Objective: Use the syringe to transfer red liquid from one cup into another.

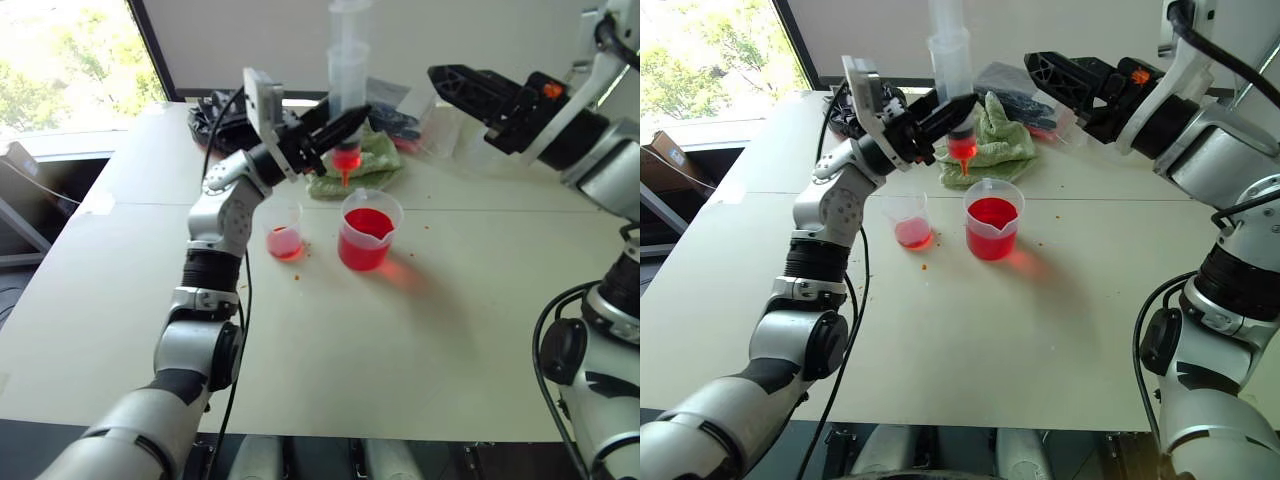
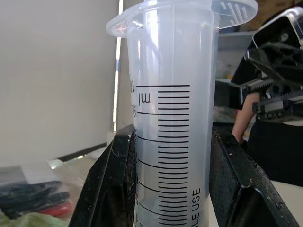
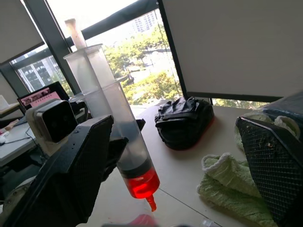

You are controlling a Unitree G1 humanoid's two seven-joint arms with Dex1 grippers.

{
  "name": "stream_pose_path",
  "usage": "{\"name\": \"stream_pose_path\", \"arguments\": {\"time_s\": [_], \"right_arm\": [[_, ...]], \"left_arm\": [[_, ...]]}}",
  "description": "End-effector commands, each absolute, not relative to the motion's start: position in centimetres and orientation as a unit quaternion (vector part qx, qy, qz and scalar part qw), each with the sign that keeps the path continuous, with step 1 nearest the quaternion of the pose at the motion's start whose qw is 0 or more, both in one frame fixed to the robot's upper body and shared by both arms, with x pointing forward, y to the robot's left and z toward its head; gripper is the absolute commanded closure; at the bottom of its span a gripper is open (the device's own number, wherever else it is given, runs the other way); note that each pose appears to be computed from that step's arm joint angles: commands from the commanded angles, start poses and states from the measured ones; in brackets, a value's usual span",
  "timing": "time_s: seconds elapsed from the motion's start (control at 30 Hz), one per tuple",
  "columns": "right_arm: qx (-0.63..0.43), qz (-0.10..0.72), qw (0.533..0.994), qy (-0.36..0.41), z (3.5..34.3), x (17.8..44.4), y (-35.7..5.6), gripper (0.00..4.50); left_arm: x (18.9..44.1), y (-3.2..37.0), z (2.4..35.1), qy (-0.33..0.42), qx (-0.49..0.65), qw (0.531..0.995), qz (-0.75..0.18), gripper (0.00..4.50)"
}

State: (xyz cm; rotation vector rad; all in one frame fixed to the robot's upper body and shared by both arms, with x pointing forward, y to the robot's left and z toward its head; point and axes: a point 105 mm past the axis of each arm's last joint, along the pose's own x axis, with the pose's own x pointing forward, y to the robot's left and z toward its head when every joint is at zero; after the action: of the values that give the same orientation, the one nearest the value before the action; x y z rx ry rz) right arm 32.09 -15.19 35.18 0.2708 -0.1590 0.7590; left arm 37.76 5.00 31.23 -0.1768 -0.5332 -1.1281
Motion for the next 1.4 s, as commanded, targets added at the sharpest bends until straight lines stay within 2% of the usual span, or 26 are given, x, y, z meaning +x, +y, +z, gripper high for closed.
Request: {"name": "stream_pose_path", "arguments": {"time_s": [0.03,0.23,0.43,0.63,1.03,1.17,1.27,1.4], "right_arm": [[0.133,0.385,0.908,-0.098,35.9,31.6,-14.5,0.20],[0.138,0.397,0.903,-0.087,35.0,31.8,-13.9,0.20],[0.140,0.406,0.899,-0.085,34.7,32.0,-13.5,0.20],[0.141,0.416,0.894,-0.085,34.7,32.1,-12.9,0.20],[0.221,0.505,0.830,-0.082,37.3,30.7,-7.5,0.20],[0.216,0.529,0.817,-0.076,39.0,31.3,-5.6,0.20],[0.175,0.526,0.831,-0.043,38.6,32.5,-3.8,0.20],[0.130,0.488,0.863,-0.006,37.2,35.4,-2.1,0.20]], "left_arm": [[36.8,7.4,33.0,-0.276,-0.066,0.813,-0.508,3.08],[36.2,10.7,32.3,-0.252,-0.049,0.839,-0.480,3.08],[36.1,12.3,30.2,-0.229,-0.043,0.863,-0.449,3.08],[36.8,12.7,27.9,-0.208,-0.053,0.874,-0.436,3.08],[38.5,12.0,25.8,-0.205,-0.041,0.875,-0.436,3.08],[39.1,11.4,25.3,-0.202,-0.038,0.871,-0.446,3.08],[39.3,11.0,25.2,-0.203,-0.035,0.868,-0.452,3.08],[39.4,10.8,25.0,-0.204,-0.035,0.866,-0.455,3.08]]}}
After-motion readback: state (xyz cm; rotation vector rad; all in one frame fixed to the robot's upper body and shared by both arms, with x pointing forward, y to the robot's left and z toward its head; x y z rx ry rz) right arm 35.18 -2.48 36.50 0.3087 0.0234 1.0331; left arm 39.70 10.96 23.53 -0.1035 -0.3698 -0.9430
